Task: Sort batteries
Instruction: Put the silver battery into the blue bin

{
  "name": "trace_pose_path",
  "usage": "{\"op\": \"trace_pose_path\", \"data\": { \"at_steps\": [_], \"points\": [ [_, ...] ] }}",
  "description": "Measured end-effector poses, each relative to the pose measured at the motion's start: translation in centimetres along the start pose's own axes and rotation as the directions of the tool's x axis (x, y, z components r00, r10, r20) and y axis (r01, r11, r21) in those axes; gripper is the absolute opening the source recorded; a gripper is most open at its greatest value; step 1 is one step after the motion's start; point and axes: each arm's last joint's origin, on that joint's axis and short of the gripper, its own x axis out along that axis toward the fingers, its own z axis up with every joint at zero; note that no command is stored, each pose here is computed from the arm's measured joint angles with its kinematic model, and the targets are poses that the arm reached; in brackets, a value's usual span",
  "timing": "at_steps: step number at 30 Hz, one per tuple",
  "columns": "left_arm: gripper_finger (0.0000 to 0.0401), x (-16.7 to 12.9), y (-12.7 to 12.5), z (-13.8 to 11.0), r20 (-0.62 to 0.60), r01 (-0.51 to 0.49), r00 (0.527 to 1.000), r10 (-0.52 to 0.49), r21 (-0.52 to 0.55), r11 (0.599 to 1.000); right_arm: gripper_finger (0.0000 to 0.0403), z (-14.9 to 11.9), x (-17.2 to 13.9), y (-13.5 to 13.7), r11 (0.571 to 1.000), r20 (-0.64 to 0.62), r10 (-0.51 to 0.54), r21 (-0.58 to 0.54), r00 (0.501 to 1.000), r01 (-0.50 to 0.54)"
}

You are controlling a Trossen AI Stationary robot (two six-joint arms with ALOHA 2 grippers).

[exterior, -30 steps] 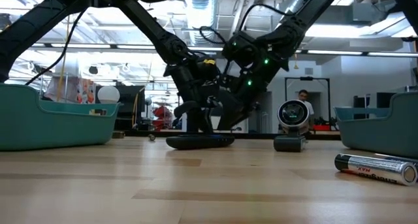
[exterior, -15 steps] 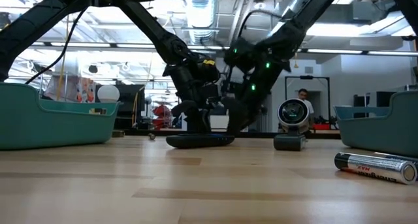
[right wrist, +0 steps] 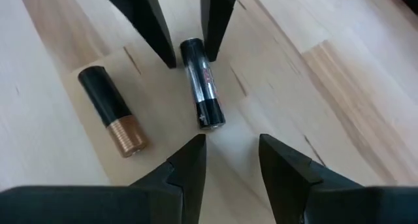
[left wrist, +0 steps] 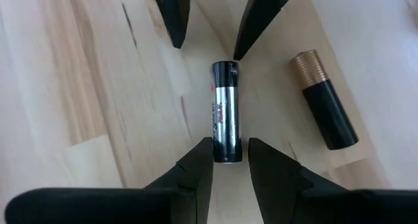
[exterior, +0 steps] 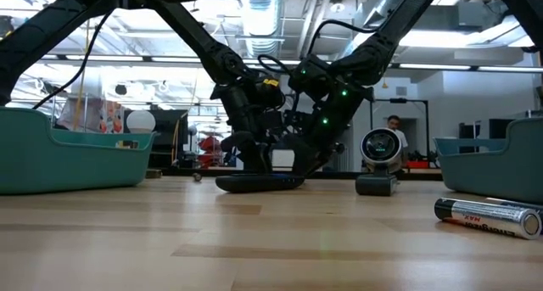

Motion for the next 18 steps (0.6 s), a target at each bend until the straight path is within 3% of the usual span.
{"op": "trace_pose_path", "data": {
  "at_steps": [11,18],
  "points": [
    [0.0094,0.0,0.0,0.0,0.000,-0.002,1.000,0.002,-0.013,1.000,0.0160,0.4,0.0,0.2,0.999,0.053,0.003,0.032,0.999,-0.005],
    [0.0094,0.0,0.0,0.1,0.002,-0.005,1.000,0.005,-0.013,1.000,0.0160,0.1,-0.3,1.2,1.000,0.027,0.009,-0.005,1.000,-0.009]
  ]
}}
